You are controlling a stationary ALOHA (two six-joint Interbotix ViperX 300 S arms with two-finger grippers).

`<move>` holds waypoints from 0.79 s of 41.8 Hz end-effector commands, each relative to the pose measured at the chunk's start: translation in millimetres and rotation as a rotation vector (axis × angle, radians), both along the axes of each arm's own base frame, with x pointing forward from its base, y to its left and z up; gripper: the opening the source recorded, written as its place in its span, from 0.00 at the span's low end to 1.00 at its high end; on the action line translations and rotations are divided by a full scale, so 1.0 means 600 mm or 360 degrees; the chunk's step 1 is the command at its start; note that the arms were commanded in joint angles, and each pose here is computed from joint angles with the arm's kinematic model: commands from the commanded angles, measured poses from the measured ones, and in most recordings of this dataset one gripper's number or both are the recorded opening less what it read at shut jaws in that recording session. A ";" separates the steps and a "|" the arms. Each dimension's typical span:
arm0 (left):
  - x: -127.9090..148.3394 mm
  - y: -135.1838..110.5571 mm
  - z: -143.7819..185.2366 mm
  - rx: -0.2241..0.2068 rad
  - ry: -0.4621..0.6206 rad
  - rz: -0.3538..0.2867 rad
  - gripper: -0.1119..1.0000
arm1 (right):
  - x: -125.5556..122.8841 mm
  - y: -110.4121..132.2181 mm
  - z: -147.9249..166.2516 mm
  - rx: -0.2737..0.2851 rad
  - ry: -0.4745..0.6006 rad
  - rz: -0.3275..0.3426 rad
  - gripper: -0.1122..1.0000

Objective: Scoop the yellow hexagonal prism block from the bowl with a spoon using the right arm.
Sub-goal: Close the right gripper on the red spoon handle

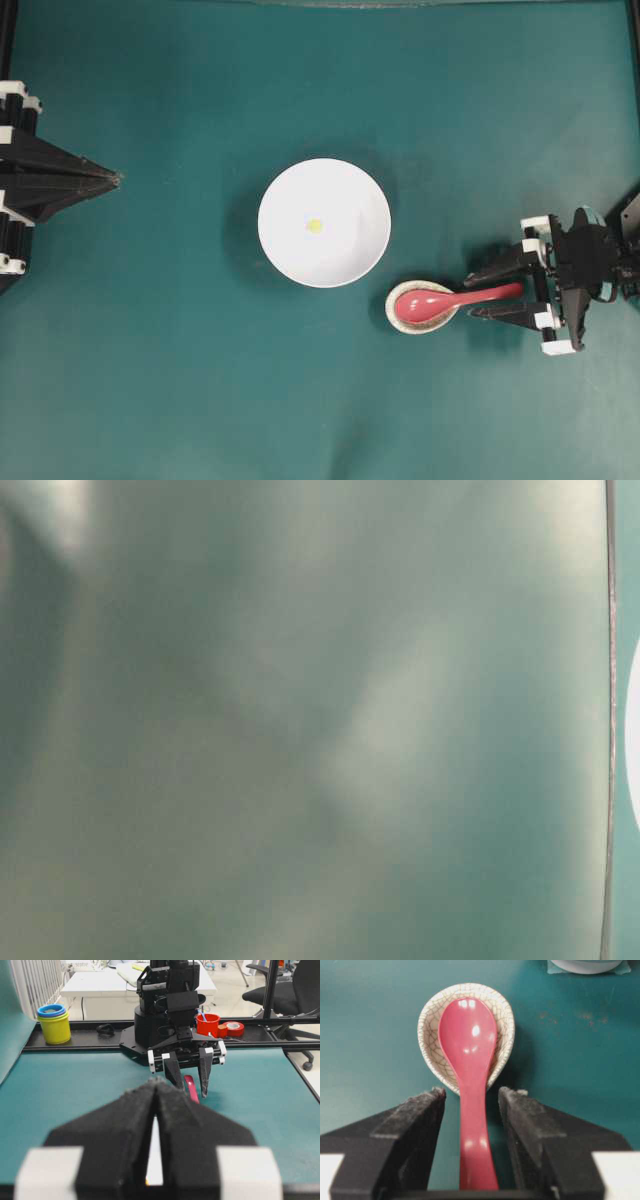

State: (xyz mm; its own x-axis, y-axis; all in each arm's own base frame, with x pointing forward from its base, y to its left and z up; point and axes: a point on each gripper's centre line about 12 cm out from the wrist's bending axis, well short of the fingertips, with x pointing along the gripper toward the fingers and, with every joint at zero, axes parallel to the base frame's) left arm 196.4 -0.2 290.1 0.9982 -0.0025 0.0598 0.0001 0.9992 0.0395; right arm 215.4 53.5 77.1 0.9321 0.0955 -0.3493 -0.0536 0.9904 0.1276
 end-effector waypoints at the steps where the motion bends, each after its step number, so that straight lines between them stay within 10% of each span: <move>1: 0.004 0.000 0.015 0.0007 -0.0034 -0.0001 0.10 | 0.003 0.003 0.005 0.0010 -0.0025 0.0009 0.59; 17: 0.004 0.000 0.014 0.0007 -0.0034 -0.0001 0.10 | 0.004 0.005 0.004 0.0010 -0.0018 0.0011 0.57; 33: 0.004 0.000 0.016 0.0007 -0.0039 -0.0001 0.10 | 0.007 0.006 0.002 0.0013 0.0003 0.0007 0.31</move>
State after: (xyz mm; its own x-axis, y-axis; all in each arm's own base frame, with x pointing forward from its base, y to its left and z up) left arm 196.4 -0.2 290.1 0.9982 -0.0025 0.0598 0.0000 0.9992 0.0410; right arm 216.8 55.3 74.7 0.9239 0.0989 -0.3696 -0.0544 0.9902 0.1289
